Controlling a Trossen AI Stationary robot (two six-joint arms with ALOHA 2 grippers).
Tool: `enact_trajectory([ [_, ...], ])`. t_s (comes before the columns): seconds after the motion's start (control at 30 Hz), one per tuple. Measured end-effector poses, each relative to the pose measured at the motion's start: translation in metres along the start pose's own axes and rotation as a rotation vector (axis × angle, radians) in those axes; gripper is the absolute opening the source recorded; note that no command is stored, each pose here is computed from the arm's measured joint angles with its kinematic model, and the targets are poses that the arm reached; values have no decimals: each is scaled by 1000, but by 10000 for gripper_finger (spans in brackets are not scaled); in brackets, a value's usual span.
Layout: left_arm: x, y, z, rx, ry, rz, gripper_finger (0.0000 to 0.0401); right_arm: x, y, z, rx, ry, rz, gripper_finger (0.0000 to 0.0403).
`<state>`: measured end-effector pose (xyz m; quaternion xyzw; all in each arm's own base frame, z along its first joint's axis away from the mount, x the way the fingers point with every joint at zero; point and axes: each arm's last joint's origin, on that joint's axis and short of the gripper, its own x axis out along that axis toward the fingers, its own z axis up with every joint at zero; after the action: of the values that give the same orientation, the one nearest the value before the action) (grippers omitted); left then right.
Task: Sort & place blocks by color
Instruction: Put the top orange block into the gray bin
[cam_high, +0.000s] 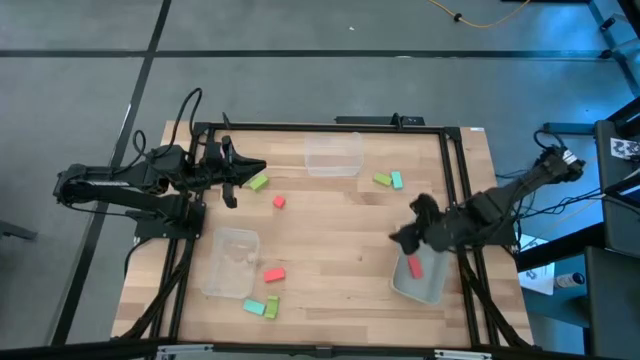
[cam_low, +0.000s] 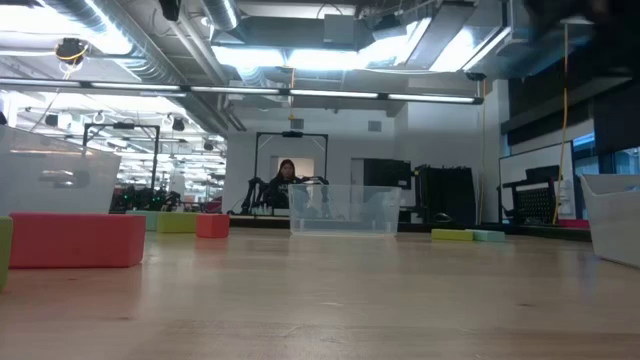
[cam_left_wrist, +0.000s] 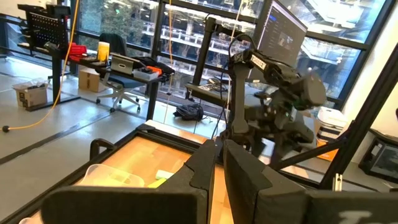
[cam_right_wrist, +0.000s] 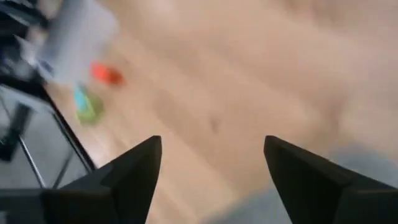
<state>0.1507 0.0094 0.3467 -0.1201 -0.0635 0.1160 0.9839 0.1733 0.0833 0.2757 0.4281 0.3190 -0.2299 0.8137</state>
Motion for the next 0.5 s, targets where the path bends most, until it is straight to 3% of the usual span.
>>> enact_trajectory([
  [0.13, 0, 0, 0, 0, 0, 0, 27, 8, 6, 30, -141, -160, 40, 290],
  [0.3, 0, 0, 0, 30, -1, 0, 27, 14, 12, 69, -311, -260, 156, 291],
  [0.5, 0, 0, 0, 44, 0, 0, 27, -4, 15, 103, -495, -424, 341, 289],
])
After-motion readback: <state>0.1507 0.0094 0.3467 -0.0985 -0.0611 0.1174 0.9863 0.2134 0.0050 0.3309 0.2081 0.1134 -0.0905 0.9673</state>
